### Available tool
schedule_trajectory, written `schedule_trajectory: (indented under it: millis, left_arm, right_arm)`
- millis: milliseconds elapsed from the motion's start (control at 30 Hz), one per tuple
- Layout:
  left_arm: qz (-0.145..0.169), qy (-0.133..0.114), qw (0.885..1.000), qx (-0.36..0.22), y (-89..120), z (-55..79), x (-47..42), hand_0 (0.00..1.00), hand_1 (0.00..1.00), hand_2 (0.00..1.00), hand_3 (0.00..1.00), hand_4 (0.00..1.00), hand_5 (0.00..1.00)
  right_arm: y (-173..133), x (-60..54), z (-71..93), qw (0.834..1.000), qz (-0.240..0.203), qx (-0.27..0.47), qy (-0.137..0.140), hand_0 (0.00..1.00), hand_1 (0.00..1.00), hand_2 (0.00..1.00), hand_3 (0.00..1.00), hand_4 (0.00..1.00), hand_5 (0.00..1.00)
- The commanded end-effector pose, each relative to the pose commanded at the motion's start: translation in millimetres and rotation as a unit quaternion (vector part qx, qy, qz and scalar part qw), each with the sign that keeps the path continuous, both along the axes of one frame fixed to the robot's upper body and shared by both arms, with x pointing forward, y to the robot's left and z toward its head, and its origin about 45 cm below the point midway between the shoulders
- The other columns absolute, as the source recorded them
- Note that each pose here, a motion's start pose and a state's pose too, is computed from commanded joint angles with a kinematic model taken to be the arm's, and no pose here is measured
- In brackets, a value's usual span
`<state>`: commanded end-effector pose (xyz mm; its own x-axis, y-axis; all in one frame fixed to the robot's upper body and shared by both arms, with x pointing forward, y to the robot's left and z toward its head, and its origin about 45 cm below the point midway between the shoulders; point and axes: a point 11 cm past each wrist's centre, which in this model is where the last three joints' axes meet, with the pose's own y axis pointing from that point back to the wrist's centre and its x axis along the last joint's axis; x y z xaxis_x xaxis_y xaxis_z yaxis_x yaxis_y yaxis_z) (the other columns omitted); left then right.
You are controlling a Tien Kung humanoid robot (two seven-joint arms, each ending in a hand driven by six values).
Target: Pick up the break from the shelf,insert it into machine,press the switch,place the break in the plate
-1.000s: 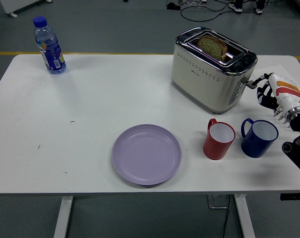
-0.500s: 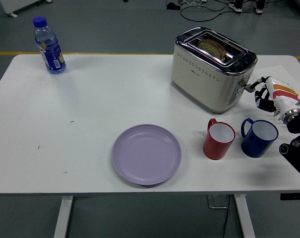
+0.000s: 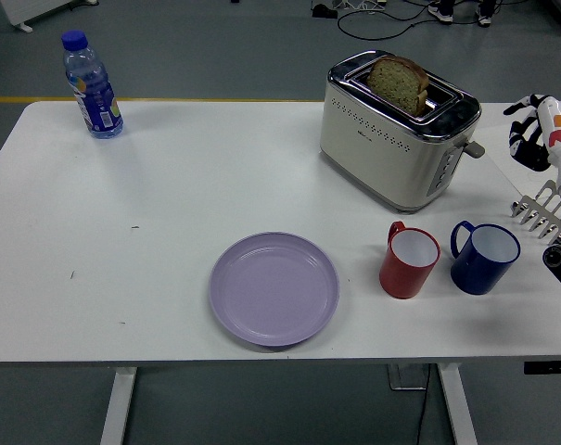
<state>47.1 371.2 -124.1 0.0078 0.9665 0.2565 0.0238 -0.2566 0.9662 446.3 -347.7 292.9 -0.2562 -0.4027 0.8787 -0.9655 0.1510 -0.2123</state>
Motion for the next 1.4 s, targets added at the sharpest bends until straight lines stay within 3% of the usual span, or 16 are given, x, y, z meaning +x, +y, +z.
schedule_trajectory:
  millis: [33,67,233,267,433,467,900,1133,1400]
  left_arm:
    - [0.000,0.000,1.000,0.000,0.0,0.0,0.0,0.667,0.622,0.735,0.706,0.524,0.998]
    - [0.000,0.000,1.000,0.000,0.0,0.0,0.0,0.667,0.621,0.735,0.706,0.524,0.998]
    - [0.000,0.001,1.000,0.000,0.1,-0.1,-0.8,0.667,0.621,0.735,0.706,0.524,0.998]
    - [0.000,0.002,1.000,0.000,0.2,-0.1,-1.2,0.667,0.622,0.735,0.706,0.524,0.998]
    - [-0.002,0.004,1.000,0.000,0.6,-0.1,-2.2,0.667,0.622,0.735,0.706,0.524,0.998]
    - [-0.002,0.004,1.000,0.000,0.6,-0.1,-2.3,0.667,0.621,0.735,0.706,0.522,0.998]
    - [-0.005,0.005,1.000,0.003,3.3,0.6,-1.9,0.668,0.620,0.734,0.706,0.522,0.998]
    - [-0.005,0.004,1.000,0.004,4.6,1.1,-0.6,0.668,0.618,0.734,0.706,0.524,0.998]
    - [-0.005,-0.001,1.000,0.005,5.8,2.2,5.7,0.668,0.617,0.734,0.706,0.525,0.998]
  right_arm:
    - [0.8,-0.7,6.7,1.000,-0.001,0.001,-0.010,0.255,0.292,0.392,0.620,0.445,0.002]
    - [1.3,-1.0,9.1,1.000,-0.001,0.001,-0.013,0.410,0.457,0.529,0.752,0.423,0.015]
    - [18.8,0.2,26.3,0.999,0.025,0.009,-0.034,0.410,0.457,0.529,0.752,0.423,0.015]
    - [24.8,2.1,28.2,0.999,0.033,0.010,-0.032,0.714,0.693,0.765,0.831,0.632,0.179]
    - [53.2,14.2,36.2,0.998,0.067,0.010,-0.020,0.714,0.693,0.765,0.831,0.632,0.179]
    - [56.6,15.8,37.3,0.997,0.071,0.011,-0.018,0.857,0.800,0.902,0.870,0.696,0.216]
    - [114.5,42.2,47.0,0.992,0.115,0.055,-0.006,0.897,0.820,0.921,0.887,0.740,0.242]
    - [134.4,53.6,39.0,0.986,0.119,0.111,0.022,0.900,0.821,0.914,0.887,0.735,0.243]
    - [146.4,69.6,34.8,0.988,0.108,0.107,0.035,0.899,0.816,0.907,0.882,0.733,0.243]
